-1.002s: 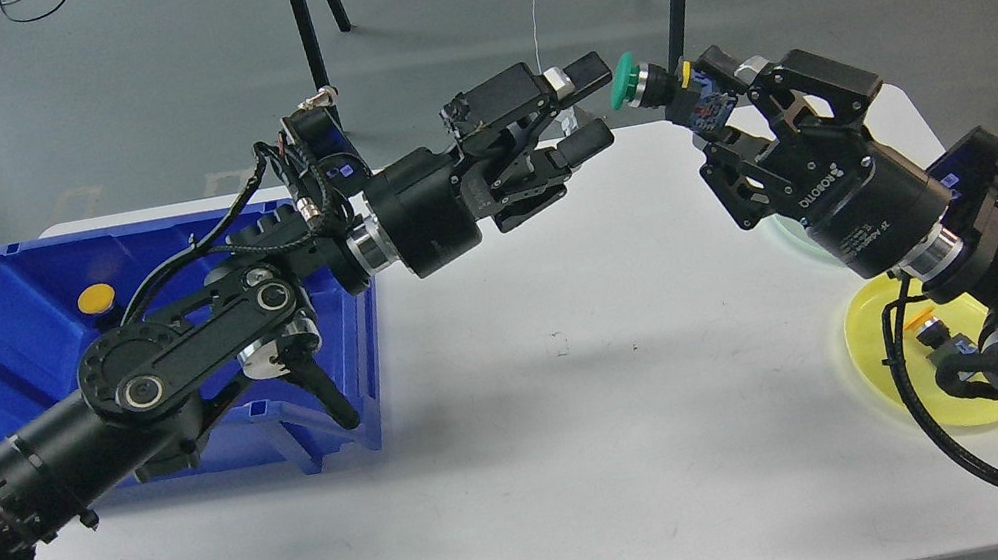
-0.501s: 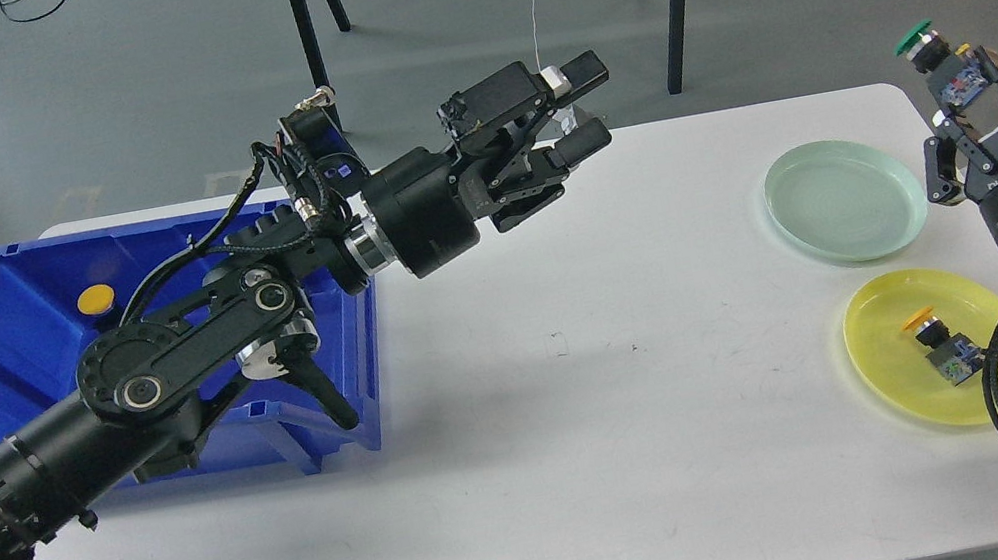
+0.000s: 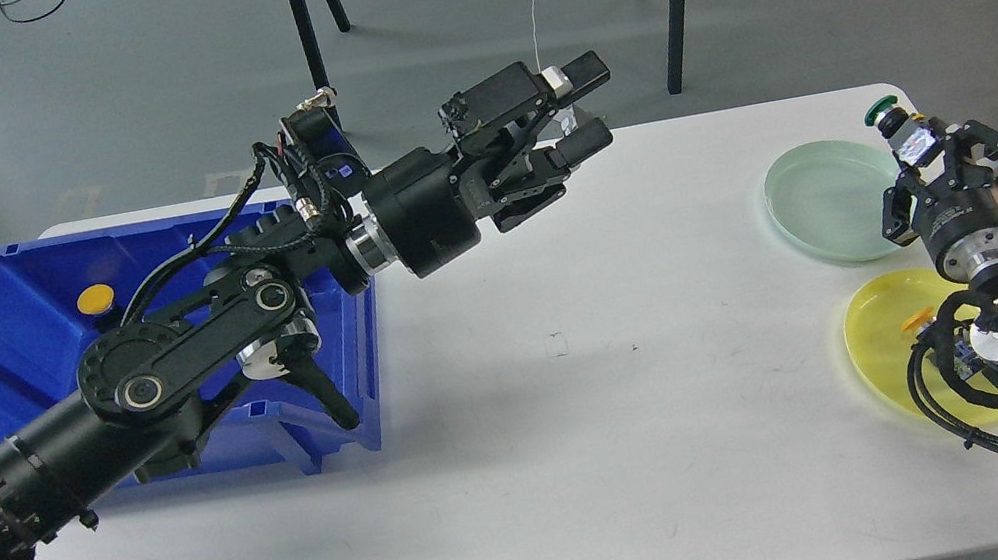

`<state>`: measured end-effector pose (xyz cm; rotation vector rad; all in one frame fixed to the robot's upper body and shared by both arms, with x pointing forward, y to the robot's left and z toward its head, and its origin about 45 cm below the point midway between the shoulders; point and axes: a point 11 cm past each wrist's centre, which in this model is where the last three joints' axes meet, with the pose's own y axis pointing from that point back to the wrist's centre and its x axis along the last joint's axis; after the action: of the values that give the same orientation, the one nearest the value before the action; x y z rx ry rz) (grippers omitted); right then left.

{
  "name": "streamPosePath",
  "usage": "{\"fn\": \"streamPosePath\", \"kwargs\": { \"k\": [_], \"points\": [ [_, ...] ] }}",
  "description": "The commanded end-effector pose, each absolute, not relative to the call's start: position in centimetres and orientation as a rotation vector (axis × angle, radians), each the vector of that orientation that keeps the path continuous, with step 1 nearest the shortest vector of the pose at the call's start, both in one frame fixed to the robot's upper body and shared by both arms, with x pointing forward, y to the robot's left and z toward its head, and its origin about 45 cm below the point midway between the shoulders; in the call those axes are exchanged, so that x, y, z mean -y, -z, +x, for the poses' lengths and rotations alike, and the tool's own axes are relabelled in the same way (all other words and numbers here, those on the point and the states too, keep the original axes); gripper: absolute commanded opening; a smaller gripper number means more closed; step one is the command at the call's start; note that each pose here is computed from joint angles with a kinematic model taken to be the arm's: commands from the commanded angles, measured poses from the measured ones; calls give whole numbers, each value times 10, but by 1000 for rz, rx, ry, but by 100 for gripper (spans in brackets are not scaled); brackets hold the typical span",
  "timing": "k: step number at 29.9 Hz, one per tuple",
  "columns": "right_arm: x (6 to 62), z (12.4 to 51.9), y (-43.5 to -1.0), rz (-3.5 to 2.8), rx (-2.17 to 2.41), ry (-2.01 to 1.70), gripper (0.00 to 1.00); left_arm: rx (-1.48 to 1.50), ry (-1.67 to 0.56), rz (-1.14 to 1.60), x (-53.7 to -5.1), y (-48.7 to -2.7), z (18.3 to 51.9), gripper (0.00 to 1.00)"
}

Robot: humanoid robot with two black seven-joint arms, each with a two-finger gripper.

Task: Pass button and place on color plate
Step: 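Lower the green button onto the pale green plate and open the right gripper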

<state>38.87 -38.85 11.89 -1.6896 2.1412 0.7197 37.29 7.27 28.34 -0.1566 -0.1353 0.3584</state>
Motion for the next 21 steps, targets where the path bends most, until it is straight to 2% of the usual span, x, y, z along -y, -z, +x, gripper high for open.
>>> {"fn": "streamPosePath", "kwargs": {
  "k": [1, 8, 14, 17, 20, 21],
  "points": [
    [363, 391, -107, -1692, -2125, -822, 8, 135, -359, -156, -73, -283, 373, 82],
    [355, 391, -84, -1588, -2168, -951, 8, 135, -359, -156, -73, -283, 373, 82],
    [361, 392, -84, -1514, -2144, -1004, 9, 135, -357, -157, -73, -284, 373, 82],
    [361, 393, -85, -1518, -2140, -1005, 16, 135, -359, -156, -73, -283, 373, 82],
    [361, 392, -85, -1516, -2139, -1005, 29, 135, -359, -156, -73, -283, 373, 82],
    [361, 393, -86, -1515, -2135, -1004, 36, 135, -359, -156, -73, -283, 373, 82]
  ]
}}
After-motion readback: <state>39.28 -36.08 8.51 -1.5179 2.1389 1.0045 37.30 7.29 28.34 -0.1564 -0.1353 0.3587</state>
